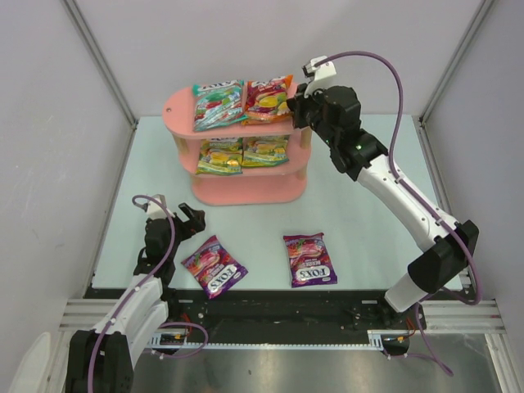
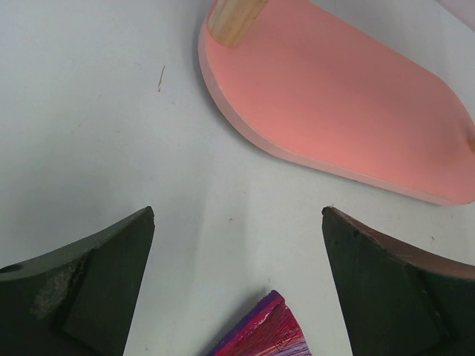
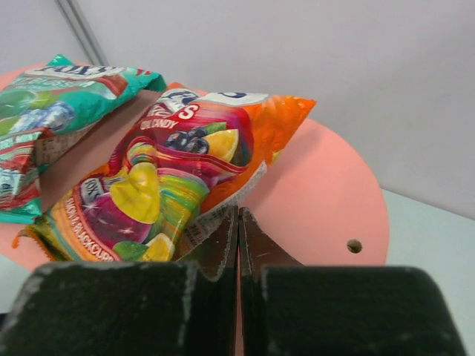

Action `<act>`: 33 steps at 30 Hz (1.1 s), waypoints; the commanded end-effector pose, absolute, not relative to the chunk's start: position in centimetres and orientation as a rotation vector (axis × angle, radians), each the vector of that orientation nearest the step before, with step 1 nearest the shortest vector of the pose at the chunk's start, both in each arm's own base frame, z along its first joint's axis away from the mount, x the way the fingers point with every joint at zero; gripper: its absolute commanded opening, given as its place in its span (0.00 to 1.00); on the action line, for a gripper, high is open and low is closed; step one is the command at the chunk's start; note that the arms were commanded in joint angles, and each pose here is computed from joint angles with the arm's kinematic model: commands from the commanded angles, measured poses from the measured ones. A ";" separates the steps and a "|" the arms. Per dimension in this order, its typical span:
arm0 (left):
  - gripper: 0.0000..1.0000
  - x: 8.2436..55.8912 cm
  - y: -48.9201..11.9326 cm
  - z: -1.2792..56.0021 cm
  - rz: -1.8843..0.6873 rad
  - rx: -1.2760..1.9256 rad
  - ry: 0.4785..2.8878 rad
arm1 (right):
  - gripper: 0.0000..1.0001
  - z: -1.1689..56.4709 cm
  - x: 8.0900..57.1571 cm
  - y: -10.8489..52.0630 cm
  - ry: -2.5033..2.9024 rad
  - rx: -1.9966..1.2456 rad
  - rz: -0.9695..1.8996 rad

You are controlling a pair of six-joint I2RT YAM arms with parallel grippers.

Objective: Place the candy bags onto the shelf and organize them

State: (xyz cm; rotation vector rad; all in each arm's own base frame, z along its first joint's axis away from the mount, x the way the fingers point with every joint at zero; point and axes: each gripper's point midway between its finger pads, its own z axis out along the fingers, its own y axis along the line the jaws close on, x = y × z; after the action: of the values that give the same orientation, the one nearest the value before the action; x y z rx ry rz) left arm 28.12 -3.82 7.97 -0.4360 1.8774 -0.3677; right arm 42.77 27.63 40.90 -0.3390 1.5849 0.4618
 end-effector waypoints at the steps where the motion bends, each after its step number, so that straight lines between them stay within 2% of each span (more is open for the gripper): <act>1: 1.00 28.9 -3.8 9.8 -0.386 -0.438 1.823 | 0.00 44.2 42.8 25.4 1.517 -0.274 0.377; 7: 1.00 28.9 -3.8 9.8 -0.387 -0.436 1.822 | 0.02 47.5 43.4 22.9 1.440 -0.203 0.353; 9: 1.00 28.9 -3.8 9.8 -0.387 -0.436 1.822 | 0.02 49.3 43.2 24.0 1.411 -0.246 0.400; 10: 1.00 28.9 -3.8 9.8 -0.387 -0.436 1.822 | 0.02 48.3 44.2 25.4 1.433 -0.290 0.391; 11: 1.00 29.0 -3.7 9.8 -0.385 -0.439 1.822 | 0.02 50.6 43.9 26.0 1.385 -0.310 0.392; 19: 1.00 29.0 -3.8 9.8 -0.387 -0.439 1.822 | 0.02 51.4 46.0 31.8 1.360 -0.436 0.396; 27: 1.00 28.9 -3.8 9.8 -0.387 -0.439 1.823 | 0.00 46.4 48.3 34.6 1.453 -0.490 0.355; 28: 1.00 29.0 -3.7 9.8 -0.383 -0.440 1.823 | 0.00 44.1 48.6 34.9 1.502 -0.501 0.346; 31: 1.00 29.0 -3.8 9.8 -0.386 -0.437 1.822 | 0.00 43.0 48.1 34.6 1.516 -0.490 0.357; 32: 1.00 28.9 -3.8 9.8 -0.387 -0.439 1.823 | 0.00 39.9 48.0 34.9 1.571 -0.507 0.354; 33: 1.00 28.9 -3.8 9.8 -0.387 -0.439 1.823 | 0.00 39.9 48.0 34.9 1.550 -0.497 0.364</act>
State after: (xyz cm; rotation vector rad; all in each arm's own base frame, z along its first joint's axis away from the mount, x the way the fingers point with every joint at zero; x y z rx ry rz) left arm 28.12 -3.82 7.97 -0.4360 1.8774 -0.3677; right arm 49.24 35.55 41.44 -0.5061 1.5269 0.3625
